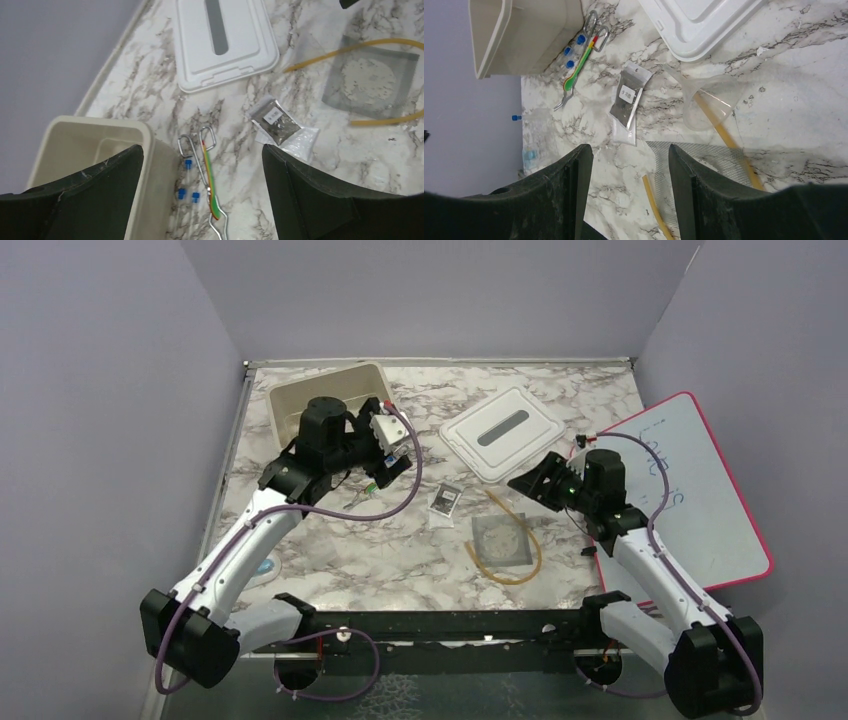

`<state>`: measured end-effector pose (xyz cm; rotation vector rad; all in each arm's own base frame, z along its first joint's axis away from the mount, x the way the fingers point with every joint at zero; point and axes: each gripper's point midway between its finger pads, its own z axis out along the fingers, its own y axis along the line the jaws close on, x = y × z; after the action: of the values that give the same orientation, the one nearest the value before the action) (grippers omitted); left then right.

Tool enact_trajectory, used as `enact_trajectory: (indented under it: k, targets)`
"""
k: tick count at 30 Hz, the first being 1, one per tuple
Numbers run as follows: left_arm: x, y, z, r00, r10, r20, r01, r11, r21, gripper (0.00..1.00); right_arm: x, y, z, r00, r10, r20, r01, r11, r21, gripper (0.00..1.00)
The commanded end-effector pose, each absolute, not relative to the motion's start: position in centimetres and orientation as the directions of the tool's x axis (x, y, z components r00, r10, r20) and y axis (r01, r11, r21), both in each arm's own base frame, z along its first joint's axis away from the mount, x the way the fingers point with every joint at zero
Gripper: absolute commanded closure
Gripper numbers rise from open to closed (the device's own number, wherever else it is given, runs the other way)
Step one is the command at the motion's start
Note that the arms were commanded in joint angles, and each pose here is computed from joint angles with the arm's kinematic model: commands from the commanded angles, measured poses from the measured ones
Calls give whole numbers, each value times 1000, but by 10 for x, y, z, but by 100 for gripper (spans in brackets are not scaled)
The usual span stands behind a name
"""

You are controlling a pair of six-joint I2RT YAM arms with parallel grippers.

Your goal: Organize the chemistry lab equipment

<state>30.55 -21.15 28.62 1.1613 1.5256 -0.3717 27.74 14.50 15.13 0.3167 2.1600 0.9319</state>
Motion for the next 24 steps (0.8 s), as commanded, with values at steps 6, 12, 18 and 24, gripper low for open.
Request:
enact_trajectory:
  k: [6, 12, 18, 24]
  targets:
    - [312, -225, 196, -84, 557, -827, 850, 473, 232, 25, 278, 149, 149, -684, 484, -546, -84, 691, 718, 38]
    - [332, -218, 131, -191, 726, -661, 842, 467, 269, 49, 279, 147, 147, -683, 499, -534, -58, 692, 720, 38]
    - [358, -198, 86, -318, 811, -491, 806, 504, 311, 53, 278, 143, 154, -647, 510, -567, -79, 695, 715, 38]
    - [367, -188, 63, -381, 824, -420, 781, 530, 332, 55, 279, 141, 148, -665, 497, -558, -55, 713, 700, 38]
